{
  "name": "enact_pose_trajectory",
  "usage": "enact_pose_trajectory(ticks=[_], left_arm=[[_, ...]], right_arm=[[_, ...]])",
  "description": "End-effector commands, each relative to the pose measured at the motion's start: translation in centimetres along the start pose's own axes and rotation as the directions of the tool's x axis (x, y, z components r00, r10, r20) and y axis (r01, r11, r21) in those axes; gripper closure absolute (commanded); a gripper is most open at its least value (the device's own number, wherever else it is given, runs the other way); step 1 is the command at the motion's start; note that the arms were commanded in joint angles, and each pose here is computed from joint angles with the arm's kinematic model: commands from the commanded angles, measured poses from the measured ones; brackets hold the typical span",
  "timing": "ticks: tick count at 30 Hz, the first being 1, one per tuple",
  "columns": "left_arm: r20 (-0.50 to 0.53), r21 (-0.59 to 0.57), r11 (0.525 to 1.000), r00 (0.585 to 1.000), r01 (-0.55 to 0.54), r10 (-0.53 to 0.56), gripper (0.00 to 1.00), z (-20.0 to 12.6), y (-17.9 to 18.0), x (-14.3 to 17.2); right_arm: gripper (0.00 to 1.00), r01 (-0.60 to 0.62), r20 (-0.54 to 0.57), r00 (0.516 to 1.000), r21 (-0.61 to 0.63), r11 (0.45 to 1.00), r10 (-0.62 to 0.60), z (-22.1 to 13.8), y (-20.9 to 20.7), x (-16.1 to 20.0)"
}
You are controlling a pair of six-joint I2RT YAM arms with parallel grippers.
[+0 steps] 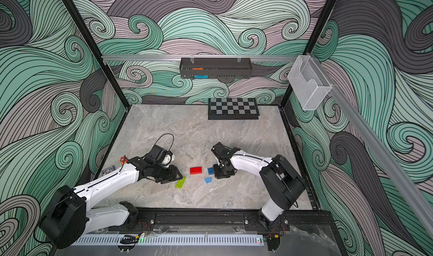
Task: Assemble the number 5 with lego
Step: Place the lego brick at the center of the board, then pick up the lego brick from the center of the board.
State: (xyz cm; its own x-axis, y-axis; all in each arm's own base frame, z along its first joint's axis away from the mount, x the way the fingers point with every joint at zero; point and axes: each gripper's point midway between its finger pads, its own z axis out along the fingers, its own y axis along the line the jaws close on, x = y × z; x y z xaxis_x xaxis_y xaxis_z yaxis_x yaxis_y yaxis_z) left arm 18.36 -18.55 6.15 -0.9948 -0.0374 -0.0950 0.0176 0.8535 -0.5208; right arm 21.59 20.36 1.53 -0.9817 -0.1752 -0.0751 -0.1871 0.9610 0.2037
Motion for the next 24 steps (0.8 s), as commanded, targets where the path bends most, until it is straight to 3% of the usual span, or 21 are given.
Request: enact_pose_trajectory(ticks=[1,9,15,24], left_arm=[[0.012,0.003,1.000,0.999,-0.030,0.030,0.50,-0.6,-0.5,-0.2],[0.020,0.003,0.999,0.999,-0.034,0.034,0.50,-0.7,-0.5,-0.2],[0.010,0.004,1.000,1.000,-0.030,0.030,0.51,-0.4,-0.4,-0.2],[0.011,0.004,1.000,1.000,-0.030,0.030,0.51,-0.4,-0.3,-0.1]], right_arm=[[0.79,0.025,0.019,0.999,0.009,1.000,-0.025,-0.3,-0.2,-0.8],[0.75,0.038,-0.044,0.998,0.078,0.996,-0.035,0.6,-1.9,0.8],[0.57,0.037,-0.031,0.999,0.064,0.997,-0.035,0.0,-1.6,0.7],[0.62,0.049,-0.009,0.999,0.060,0.997,-0.049,-0.8,-1.2,-0.1]])
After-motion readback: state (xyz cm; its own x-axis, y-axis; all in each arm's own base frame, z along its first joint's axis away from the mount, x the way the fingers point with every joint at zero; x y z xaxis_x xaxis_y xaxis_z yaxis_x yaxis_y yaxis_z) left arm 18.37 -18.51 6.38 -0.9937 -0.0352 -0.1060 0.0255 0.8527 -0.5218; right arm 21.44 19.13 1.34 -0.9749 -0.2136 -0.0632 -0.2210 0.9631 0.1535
